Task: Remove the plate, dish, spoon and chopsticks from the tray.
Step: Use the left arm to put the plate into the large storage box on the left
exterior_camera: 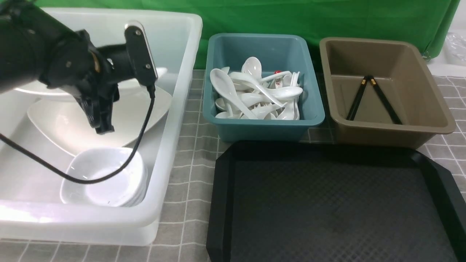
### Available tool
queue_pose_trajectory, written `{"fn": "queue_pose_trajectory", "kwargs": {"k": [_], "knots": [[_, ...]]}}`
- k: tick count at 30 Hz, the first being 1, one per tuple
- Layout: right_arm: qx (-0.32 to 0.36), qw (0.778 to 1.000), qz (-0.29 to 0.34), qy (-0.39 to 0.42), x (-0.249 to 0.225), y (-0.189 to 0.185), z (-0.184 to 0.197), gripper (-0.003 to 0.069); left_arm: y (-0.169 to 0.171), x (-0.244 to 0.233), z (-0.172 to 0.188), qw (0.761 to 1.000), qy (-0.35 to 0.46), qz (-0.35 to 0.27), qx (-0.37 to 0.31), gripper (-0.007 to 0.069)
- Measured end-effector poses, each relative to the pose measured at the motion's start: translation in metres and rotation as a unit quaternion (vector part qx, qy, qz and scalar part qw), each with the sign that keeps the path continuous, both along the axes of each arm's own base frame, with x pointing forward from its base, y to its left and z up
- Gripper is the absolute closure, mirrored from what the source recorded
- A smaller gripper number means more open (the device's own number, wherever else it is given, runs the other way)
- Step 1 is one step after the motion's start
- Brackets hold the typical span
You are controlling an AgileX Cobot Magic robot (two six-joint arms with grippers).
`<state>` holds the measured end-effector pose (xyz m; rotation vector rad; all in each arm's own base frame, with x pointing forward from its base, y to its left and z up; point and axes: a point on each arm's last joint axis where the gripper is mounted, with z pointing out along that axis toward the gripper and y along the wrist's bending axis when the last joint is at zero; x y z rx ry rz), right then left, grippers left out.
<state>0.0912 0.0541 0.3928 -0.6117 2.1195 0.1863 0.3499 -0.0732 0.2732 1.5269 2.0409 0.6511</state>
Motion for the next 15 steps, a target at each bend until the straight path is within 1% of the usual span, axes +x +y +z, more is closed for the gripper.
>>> {"fn": "queue_pose_trajectory", "kwargs": {"k": [7,10,13,15], "knots": [[0.005,1.0,0.002,0.002,0.0,0.001,0.0,0.0622,0.007,0.014,-0.029,0.999,0.032,0.001,0.011,0.0595],[0.008,1.0,0.004,0.004,-0.001,0.001,0.0,0.0622,0.01,0.016,-0.033,0.999,0.038,0.005,0.012,0.0596],[0.013,1.0,0.006,0.006,-0.001,0.002,0.0,0.0622,0.009,0.016,-0.033,0.999,0.039,0.01,-0.002,0.0596],[0.014,1.0,0.007,0.007,-0.001,0.002,0.0,0.0622,0.008,0.016,-0.033,0.999,0.039,0.01,-0.007,0.0581]]}}
